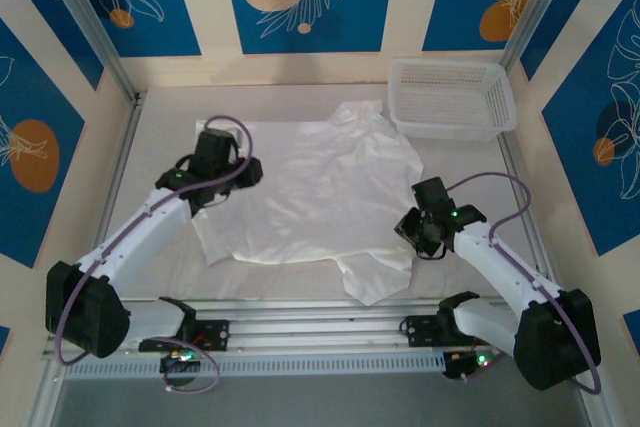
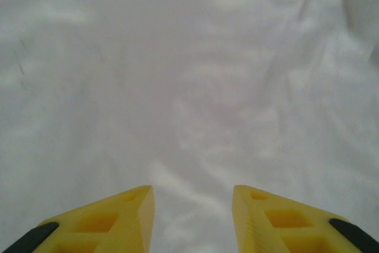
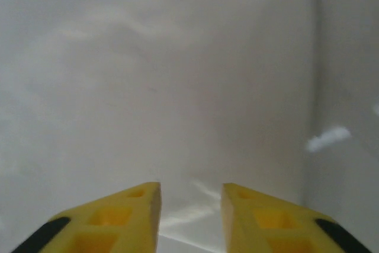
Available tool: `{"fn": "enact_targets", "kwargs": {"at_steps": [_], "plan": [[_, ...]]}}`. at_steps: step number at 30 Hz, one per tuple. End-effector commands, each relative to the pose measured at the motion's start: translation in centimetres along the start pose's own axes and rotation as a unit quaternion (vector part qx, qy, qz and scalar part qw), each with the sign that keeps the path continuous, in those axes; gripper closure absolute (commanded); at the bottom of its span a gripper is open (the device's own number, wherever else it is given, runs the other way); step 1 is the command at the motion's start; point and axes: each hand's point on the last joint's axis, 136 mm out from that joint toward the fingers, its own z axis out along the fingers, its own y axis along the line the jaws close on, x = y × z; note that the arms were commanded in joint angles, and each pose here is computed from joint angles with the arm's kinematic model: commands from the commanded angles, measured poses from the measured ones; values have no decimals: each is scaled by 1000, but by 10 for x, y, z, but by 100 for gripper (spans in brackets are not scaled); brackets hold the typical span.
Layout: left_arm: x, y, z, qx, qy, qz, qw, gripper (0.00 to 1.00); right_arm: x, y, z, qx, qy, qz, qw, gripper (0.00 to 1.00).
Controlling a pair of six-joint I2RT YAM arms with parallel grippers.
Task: Fold the inside-out t-shirt
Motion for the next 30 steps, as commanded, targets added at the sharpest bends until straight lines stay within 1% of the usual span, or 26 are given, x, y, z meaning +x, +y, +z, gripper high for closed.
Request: {"fn": "enact_targets", "kwargs": {"at_steps": [1,3,4,6,8,11,15,17,19,22,23,26,27,30], "plan": [[36,-10,7,-10,38,60,997,60,21,-40,5,102,31,1,994,58],[51,-21,12,-7,54,81,995,59,23,-44,12,118,33,-7,992,56],[56,-23,15,-9,60,85,995,59,24,-42,13,115,38,-9,993,58],[64,-27,20,-11,70,88,994,59,28,-32,14,101,44,-17,994,71],[66,-28,24,-13,74,86,993,59,31,-23,9,88,42,-22,995,78],[67,-28,28,-15,75,88,993,59,33,-4,7,61,34,-33,997,81],[66,-28,32,-22,81,95,992,59,36,17,31,46,56,-16,997,85],[66,-28,33,-25,82,97,992,59,28,32,40,41,49,-17,998,88],[66,-27,35,-27,81,97,992,59,19,47,47,40,40,-13,998,93],[69,-24,36,-31,86,98,991,58,3,64,59,35,31,-4,999,94],[70,-22,36,-36,87,96,991,58,-3,65,63,37,29,4,999,91],[69,-7,31,-72,79,75,992,57,-21,64,71,34,26,25,999,89],[68,0,28,-89,72,63,991,54,-27,63,71,33,26,29,999,89],[64,22,20,-125,60,39,990,52,-37,69,55,11,23,21,999,86]]}}
